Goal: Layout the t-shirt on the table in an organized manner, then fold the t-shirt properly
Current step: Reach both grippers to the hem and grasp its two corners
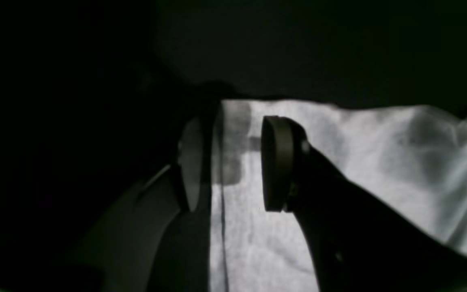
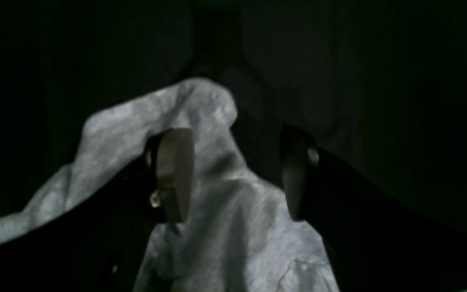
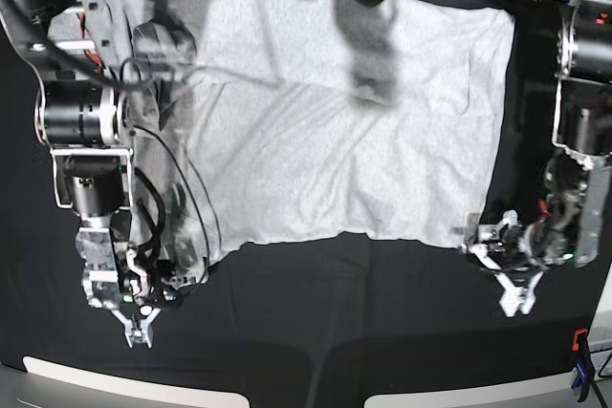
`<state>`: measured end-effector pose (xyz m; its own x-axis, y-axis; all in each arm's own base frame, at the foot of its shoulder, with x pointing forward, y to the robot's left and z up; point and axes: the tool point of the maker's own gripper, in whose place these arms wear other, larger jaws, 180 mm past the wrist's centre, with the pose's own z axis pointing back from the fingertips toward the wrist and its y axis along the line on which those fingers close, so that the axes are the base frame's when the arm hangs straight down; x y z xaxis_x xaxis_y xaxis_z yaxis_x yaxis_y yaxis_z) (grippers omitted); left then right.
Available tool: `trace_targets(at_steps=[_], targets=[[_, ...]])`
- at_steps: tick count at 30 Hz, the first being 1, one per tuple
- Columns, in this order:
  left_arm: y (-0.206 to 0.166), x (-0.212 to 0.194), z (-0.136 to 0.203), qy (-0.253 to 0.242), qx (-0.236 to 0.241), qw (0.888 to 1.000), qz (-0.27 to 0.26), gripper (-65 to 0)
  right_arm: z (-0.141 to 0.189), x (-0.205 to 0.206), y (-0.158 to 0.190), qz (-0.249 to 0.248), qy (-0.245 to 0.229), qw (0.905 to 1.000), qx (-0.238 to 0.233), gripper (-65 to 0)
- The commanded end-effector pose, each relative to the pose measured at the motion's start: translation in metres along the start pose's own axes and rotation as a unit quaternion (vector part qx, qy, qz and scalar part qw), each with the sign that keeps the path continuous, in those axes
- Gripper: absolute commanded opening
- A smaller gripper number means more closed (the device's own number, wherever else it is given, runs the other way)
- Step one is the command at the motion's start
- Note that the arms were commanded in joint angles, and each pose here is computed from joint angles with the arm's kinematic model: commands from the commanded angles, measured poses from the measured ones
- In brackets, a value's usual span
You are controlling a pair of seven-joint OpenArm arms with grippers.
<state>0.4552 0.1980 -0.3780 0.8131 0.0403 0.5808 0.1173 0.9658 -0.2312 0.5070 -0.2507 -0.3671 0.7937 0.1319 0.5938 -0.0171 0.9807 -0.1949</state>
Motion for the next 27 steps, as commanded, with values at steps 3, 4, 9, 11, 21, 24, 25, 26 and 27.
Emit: trace_targets(at_steps=[3,4,9,11,21,24,25,26,27], targets=[[-0.004,0.026,0.013,-0.047,-0.06,0.997,0.034,-42.6,0.008,0.029,-0.009,-0.004,-0.045,0.999,-0.007,-32.1],[-0.005,0.027,0.014,-0.052,-0.073,0.995,0.043,-42.6,0.007,0.028,-0.008,-0.004,-0.049,0.9988,-0.006,-32.1],[0.001,0.032,0.014,-0.082,-0.082,0.992,0.058,-42.6,0.003,0.025,-0.006,-0.003,-0.066,0.9978,-0.005,-32.3],[0.004,0.036,0.013,-0.092,-0.068,0.992,0.046,-42.5,0.001,0.019,-0.005,-0.002,-0.065,0.9979,-0.004,-32.3],[0.01,0.028,0.005,-0.105,-0.039,0.994,0.018,-42.5,-0.01,-0.016,-0.014,0.019,-0.055,0.9971,-0.048,-65.0],[0.011,0.019,0.003,-0.1,-0.038,0.994,0.021,-42.5,-0.01,-0.017,-0.016,0.029,-0.053,0.9967,-0.054,-65.0],[0.012,0.017,0.002,-0.1,-0.038,0.994,0.022,-42.5,-0.01,-0.017,-0.016,0.029,-0.053,0.9967,-0.054,-65.0],[0.012,0.017,0.002,-0.102,-0.037,0.994,0.024,-42.5,-0.01,-0.016,-0.015,0.029,-0.054,0.9967,-0.053,-65.0],[0.013,0.018,0.001,-0.105,-0.036,0.993,0.026,-42.5,-0.01,-0.016,-0.014,0.029,-0.054,0.9968,-0.052,-65.0]])
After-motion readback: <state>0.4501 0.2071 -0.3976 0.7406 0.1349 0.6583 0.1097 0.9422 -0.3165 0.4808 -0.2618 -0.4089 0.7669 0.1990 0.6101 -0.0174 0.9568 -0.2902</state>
